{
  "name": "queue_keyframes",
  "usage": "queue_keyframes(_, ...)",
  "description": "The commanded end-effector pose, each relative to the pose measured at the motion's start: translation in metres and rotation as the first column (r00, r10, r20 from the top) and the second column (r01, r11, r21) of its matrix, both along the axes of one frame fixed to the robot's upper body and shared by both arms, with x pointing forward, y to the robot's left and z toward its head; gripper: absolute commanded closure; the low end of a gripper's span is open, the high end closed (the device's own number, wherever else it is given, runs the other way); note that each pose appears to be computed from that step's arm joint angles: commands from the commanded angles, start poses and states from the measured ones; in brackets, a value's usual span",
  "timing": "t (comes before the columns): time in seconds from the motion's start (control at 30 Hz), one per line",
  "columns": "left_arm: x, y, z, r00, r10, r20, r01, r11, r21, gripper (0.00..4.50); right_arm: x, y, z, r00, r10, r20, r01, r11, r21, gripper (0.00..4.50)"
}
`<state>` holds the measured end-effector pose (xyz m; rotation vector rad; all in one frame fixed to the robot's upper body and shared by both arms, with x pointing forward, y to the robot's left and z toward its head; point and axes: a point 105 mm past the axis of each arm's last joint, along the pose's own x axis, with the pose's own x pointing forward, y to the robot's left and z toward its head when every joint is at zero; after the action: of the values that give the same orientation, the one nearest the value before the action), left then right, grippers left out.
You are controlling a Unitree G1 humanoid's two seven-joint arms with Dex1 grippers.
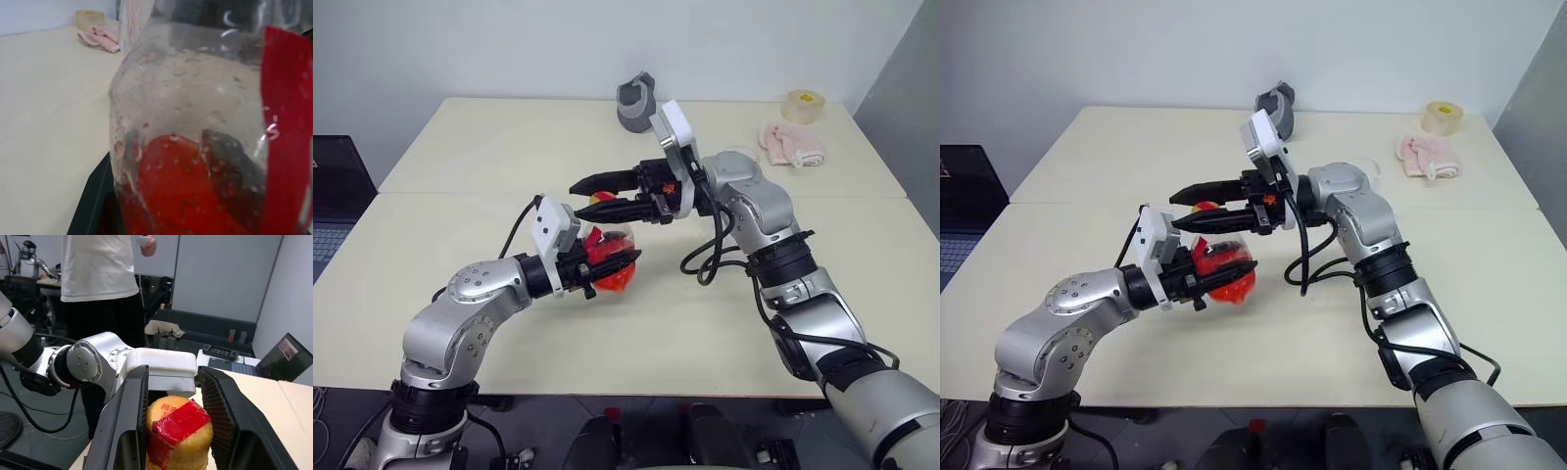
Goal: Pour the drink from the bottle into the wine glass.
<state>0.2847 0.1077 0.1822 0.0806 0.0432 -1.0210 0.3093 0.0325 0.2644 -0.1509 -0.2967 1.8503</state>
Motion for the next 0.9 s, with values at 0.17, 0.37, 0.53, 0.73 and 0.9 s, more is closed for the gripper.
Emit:
queue_keyframes(0.17, -0.012, -0.002, 0.034, 0.989, -0.027, 0.142, 0.033, 0.999, -0.041, 2.68, 0.007, -0.018, 0.001, 0.999, -0.048, -0.004, 0.048, 0.998, -0.028, 0.46)
queue_keyframes(0.37, -0.002, 0.02, 0.023, 0.991, 0.064, 0.115, -0.063, 0.998, -0.016, 2.68, 0.0, -0.052, 0.007, 0.984, -0.18, -0.006, 0.18, 0.983, -0.036, 0.03)
queue_keyframes(0.53, 0.016, 0.028, 0.015, 0.986, 0.122, 0.116, -0.123, 0.992, 0.0, 2.68, 0.001, -0.056, 0.014, 0.947, -0.319, -0.031, 0.32, 0.948, -0.003, 0.03)
queue_keyframes(0.73, 0.037, 0.02, 0.006, 0.984, 0.132, 0.12, -0.132, 0.991, -0.012, 2.68, 0.011, -0.043, 0.019, 0.859, -0.511, -0.033, 0.512, 0.859, 0.034, 0.03)
queue_keyframes(0.9, 0.052, 0.008, 0.01, 0.981, 0.123, 0.147, -0.119, 0.992, -0.039, 2.68, 0.021, -0.031, 0.015, 0.798, -0.601, -0.047, 0.602, 0.796, 0.055, 0.03)
